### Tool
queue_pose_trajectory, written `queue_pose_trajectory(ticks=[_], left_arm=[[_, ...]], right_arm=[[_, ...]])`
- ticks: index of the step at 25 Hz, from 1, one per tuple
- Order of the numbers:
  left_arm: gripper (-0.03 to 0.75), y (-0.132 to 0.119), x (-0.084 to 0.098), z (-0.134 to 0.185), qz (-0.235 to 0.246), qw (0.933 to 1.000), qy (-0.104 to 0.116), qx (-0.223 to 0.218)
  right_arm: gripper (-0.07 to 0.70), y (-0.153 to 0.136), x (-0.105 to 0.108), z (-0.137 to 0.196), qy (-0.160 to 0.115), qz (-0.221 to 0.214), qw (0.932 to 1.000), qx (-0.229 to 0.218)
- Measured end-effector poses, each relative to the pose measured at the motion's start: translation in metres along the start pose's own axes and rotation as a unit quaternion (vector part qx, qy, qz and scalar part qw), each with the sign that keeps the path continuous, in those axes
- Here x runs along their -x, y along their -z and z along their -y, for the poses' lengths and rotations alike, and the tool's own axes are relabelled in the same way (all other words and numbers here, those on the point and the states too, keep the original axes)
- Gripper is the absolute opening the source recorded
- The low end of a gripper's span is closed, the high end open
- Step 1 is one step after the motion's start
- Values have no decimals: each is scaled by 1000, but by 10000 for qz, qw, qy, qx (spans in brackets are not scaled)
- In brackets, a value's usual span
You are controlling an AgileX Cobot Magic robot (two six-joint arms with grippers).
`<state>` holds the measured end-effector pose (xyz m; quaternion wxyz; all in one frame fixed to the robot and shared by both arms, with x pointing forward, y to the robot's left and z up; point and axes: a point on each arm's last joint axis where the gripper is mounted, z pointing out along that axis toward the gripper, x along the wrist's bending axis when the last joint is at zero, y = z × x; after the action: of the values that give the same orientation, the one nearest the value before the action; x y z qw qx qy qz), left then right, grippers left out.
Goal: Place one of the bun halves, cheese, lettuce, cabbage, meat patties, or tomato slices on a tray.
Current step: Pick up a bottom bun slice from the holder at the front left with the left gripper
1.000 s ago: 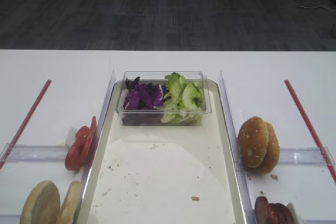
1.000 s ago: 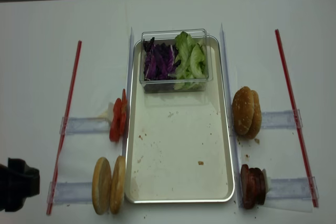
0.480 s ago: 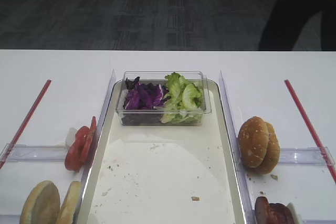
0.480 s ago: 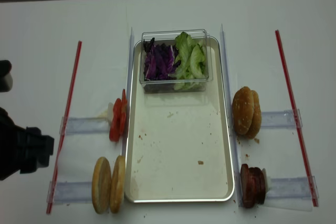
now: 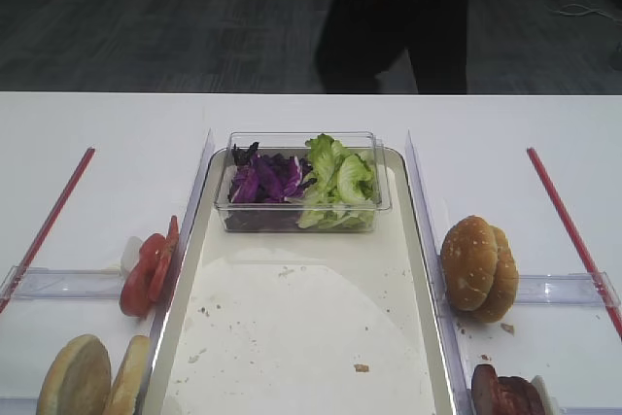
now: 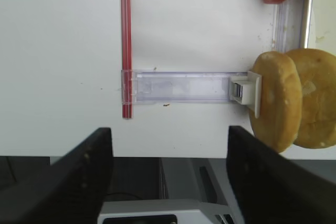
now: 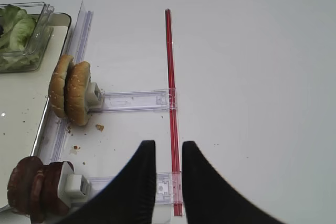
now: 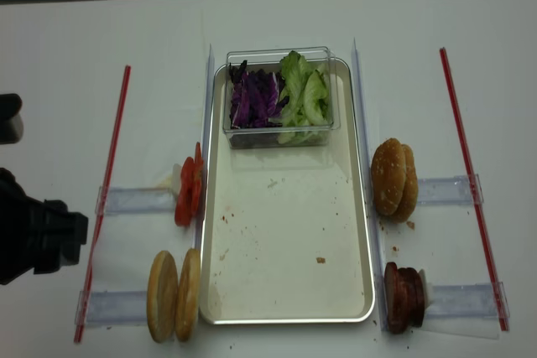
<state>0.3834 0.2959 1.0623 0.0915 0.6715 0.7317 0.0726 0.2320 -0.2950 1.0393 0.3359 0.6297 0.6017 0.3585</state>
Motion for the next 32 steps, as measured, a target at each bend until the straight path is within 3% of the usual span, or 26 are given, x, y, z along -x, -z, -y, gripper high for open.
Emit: queue_pose_trajectory(ticks=[8, 13, 23, 32], left_arm=[[466, 1, 2, 0, 113, 9999, 21, 6], [466, 3, 12, 0, 204, 9996, -213, 45], [466, 3, 45, 7, 454, 9975, -530, -111], [466, -16, 92, 0, 382, 9929, -863, -729]], right_arm=[[153, 0, 0, 0, 0, 0, 10000, 0], [153, 0, 0, 0, 0, 0, 10000, 0], [153, 0, 0, 0, 0, 0, 10000, 0], [153, 0, 0, 0, 0, 0, 10000, 0]])
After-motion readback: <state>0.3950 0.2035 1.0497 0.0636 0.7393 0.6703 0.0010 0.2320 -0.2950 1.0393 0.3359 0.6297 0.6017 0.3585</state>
